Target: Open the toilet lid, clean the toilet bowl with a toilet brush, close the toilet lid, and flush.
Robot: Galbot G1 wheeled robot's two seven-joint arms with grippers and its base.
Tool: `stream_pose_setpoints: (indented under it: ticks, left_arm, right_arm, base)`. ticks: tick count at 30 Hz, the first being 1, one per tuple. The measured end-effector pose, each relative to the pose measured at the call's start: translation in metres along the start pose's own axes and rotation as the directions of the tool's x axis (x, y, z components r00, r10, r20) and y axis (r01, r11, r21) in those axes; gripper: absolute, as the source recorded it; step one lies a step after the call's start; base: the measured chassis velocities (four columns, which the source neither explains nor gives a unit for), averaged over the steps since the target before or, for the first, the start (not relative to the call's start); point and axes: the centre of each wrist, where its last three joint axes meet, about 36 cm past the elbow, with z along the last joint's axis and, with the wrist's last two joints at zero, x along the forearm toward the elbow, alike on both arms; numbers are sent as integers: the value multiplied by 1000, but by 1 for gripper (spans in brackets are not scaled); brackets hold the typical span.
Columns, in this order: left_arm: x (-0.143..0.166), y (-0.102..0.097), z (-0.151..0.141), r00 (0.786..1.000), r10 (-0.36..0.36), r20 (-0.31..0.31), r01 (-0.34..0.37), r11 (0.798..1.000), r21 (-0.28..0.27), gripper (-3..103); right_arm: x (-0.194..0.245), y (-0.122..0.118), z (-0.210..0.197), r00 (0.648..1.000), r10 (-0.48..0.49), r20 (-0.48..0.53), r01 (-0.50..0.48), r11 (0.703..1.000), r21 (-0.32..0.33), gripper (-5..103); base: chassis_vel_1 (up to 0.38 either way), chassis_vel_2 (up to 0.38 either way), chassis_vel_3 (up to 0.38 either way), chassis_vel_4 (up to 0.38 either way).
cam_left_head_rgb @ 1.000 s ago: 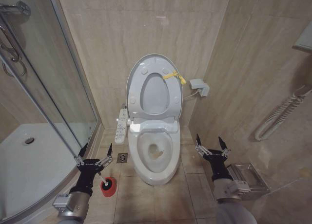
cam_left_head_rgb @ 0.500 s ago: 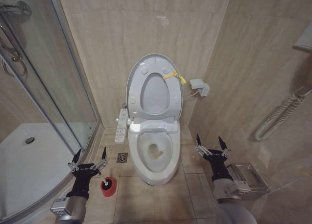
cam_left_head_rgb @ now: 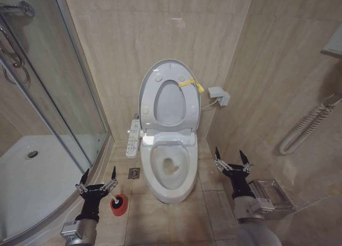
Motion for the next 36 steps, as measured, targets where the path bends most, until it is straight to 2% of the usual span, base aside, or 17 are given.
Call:
stream_pose_setpoints:
  ticks: [36]
  left_arm:
    - [-17,-1,9,1000,22,7,-22,999,33,100]
  right_arm:
    - [0,0,0,1000,0,0,0,1000,0,100]
  base:
    - [-46,47,50,-52]
